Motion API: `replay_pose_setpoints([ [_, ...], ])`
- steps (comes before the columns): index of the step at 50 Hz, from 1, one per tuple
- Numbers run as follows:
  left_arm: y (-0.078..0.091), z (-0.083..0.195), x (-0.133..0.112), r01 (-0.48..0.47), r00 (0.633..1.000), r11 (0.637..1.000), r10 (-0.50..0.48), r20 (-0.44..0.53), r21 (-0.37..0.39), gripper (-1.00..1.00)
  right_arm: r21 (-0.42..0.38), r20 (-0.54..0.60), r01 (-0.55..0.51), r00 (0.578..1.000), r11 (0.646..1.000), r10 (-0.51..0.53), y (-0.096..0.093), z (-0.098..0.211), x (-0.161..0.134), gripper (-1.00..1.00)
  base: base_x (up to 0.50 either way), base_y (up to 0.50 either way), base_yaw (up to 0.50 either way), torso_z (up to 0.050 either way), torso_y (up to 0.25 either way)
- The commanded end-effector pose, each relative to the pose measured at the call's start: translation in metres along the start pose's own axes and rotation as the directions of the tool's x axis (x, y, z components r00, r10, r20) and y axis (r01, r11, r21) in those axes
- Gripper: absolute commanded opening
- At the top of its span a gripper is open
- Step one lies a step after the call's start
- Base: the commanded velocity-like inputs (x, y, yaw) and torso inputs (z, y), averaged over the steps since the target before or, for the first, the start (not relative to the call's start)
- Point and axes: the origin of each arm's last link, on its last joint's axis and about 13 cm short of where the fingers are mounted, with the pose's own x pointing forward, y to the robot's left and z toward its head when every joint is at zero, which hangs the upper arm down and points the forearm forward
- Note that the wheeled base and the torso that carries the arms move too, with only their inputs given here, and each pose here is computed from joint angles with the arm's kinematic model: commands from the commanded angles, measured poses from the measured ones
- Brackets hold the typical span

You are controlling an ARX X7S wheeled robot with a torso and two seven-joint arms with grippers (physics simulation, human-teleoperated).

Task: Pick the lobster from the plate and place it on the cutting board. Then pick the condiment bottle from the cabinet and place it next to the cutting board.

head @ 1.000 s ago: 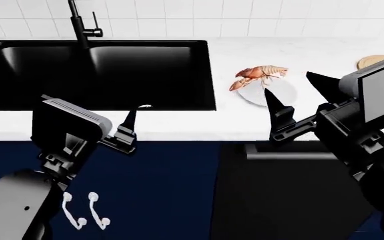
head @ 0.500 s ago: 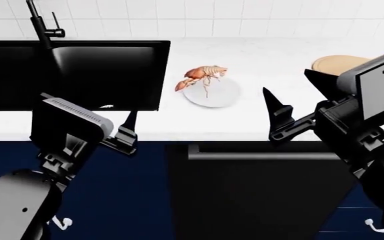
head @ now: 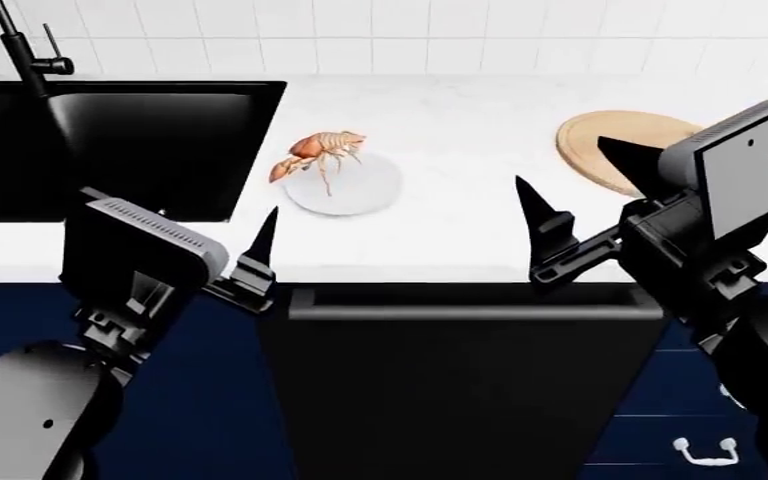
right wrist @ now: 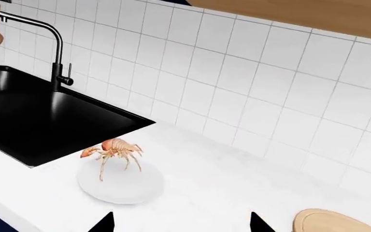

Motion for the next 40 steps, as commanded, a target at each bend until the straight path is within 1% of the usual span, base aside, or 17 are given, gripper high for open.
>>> replay_pose_setpoints([
  [1,0.002,0.004,-0.002,-0.009,1.000,1.000,0.009,0.010,0.010,1.00,-0.009,0.023,-0.037,0.999,0.999,0.038,0.003,0.004,0.000,1.00,0.21,0.00,0.00,0.000,0.000],
  [8,0.004,0.008,-0.002,-0.020,1.000,1.000,0.019,0.021,0.017,1.00,-0.014,0.033,-0.046,0.998,0.999,0.046,0.000,0.012,0.000,1.00,0.22,0.00,0.00,0.000,0.000],
  [12,0.010,0.019,-0.001,-0.037,0.998,0.999,0.035,0.054,0.026,1.00,-0.029,0.061,-0.051,0.997,0.998,0.053,-0.006,0.028,0.000,1.00,0.22,0.00,0.00,0.000,0.000],
  [15,0.016,0.032,-0.001,-0.039,0.996,0.998,0.035,0.083,0.045,1.00,-0.052,0.076,-0.057,0.995,0.997,0.061,-0.011,0.043,0.000,1.00,0.22,0.00,0.00,0.000,0.000],
  [18,0.024,0.048,-0.001,-0.035,0.994,0.997,0.027,0.107,0.070,1.00,-0.080,0.068,-0.065,0.995,0.995,0.071,-0.015,0.056,0.001,1.00,0.23,0.00,0.00,0.000,0.000],
  [25,0.047,0.079,0.004,-0.029,0.989,0.991,0.010,0.147,0.129,1.00,-0.134,0.064,-0.089,0.993,0.987,0.098,-0.018,0.077,0.001,1.00,0.22,0.00,0.00,0.000,0.000],
  [28,0.054,0.087,0.005,-0.038,0.986,0.989,0.014,0.166,0.145,1.00,-0.153,0.061,-0.099,0.992,0.983,0.109,-0.019,0.083,0.001,1.00,0.22,0.00,0.00,0.000,0.000],
  [32,0.055,0.092,0.002,-0.045,0.983,0.987,0.015,0.182,0.157,1.00,-0.172,0.049,-0.110,0.992,0.979,0.120,-0.021,0.086,0.001,1.00,0.22,0.00,0.00,0.000,0.000],
  [40,0.055,0.092,0.001,-0.050,0.982,0.985,0.018,0.189,0.163,1.00,-0.203,0.034,-0.126,0.990,0.971,0.136,-0.021,0.086,-0.001,1.00,0.22,0.00,0.00,0.000,0.000],
])
